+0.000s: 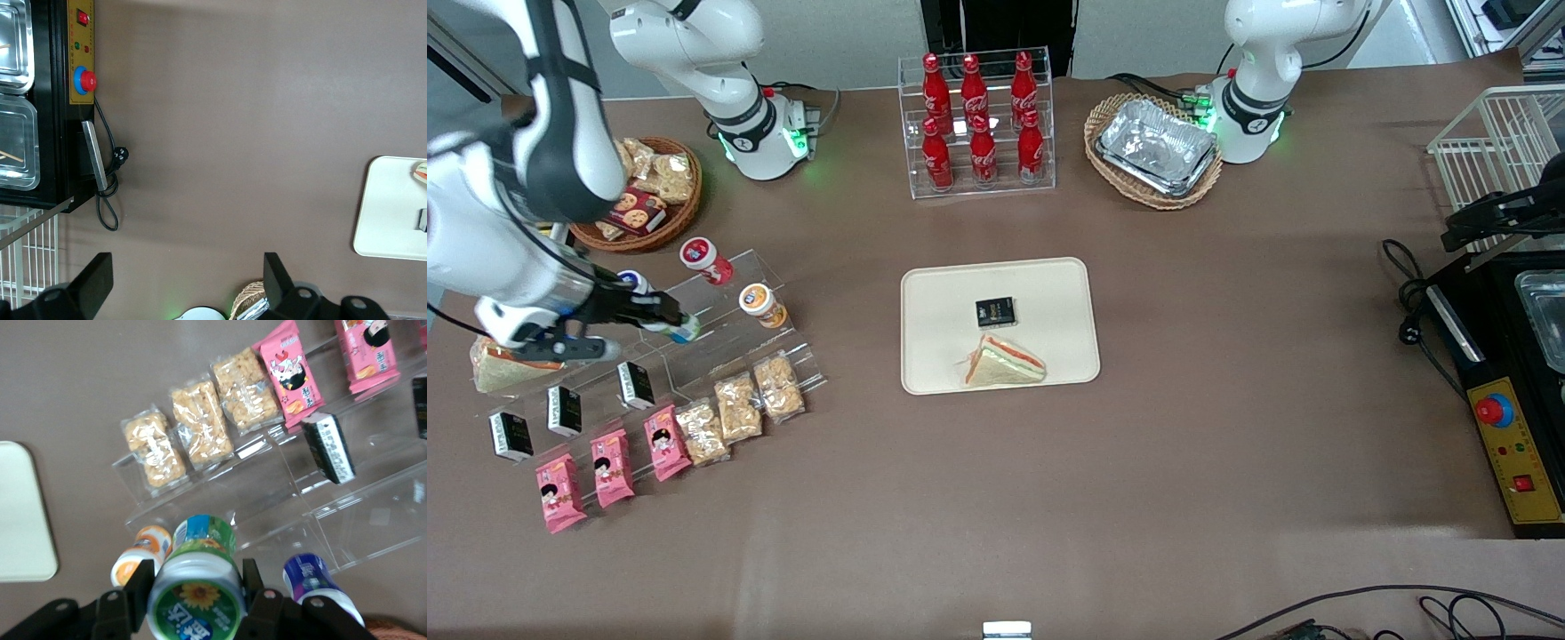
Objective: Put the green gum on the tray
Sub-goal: 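Lift the green-capped bottle out of the rack with the right gripper, then carry the bottle over the white tray and lower it beside the black box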
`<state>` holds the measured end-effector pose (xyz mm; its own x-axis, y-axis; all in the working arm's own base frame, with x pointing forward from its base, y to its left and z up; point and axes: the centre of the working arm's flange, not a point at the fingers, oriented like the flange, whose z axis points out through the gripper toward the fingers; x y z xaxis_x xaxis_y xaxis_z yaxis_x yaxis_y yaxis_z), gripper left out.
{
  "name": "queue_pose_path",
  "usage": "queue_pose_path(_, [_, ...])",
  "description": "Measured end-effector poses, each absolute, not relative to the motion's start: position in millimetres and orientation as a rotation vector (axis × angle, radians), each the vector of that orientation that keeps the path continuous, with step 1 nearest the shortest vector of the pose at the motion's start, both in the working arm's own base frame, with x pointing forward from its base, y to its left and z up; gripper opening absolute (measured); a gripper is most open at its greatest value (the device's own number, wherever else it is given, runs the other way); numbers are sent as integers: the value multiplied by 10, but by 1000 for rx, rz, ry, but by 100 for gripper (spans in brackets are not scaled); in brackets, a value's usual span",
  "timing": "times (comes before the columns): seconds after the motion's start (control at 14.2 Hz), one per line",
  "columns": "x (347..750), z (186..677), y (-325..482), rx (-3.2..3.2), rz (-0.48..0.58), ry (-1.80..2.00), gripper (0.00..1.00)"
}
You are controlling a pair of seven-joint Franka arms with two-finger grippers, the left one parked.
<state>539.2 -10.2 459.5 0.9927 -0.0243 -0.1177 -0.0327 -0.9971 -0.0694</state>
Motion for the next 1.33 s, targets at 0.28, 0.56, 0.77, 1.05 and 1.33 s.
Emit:
queue_pose_path(0.28, [5441, 5425, -93, -3060, 190, 22, 59])
queue_pose_path(0.56, [5400, 5847, 6, -3036, 200, -1, 59])
queue_pose_path(0.77, [5368, 5863, 483, -2997, 231, 91, 59])
queue_pose_path(1.05, [5142, 5777, 1756, -3033, 291, 236, 59])
queue_pose_path(1.33, [5065, 5277, 2587, -3032, 305, 331, 59])
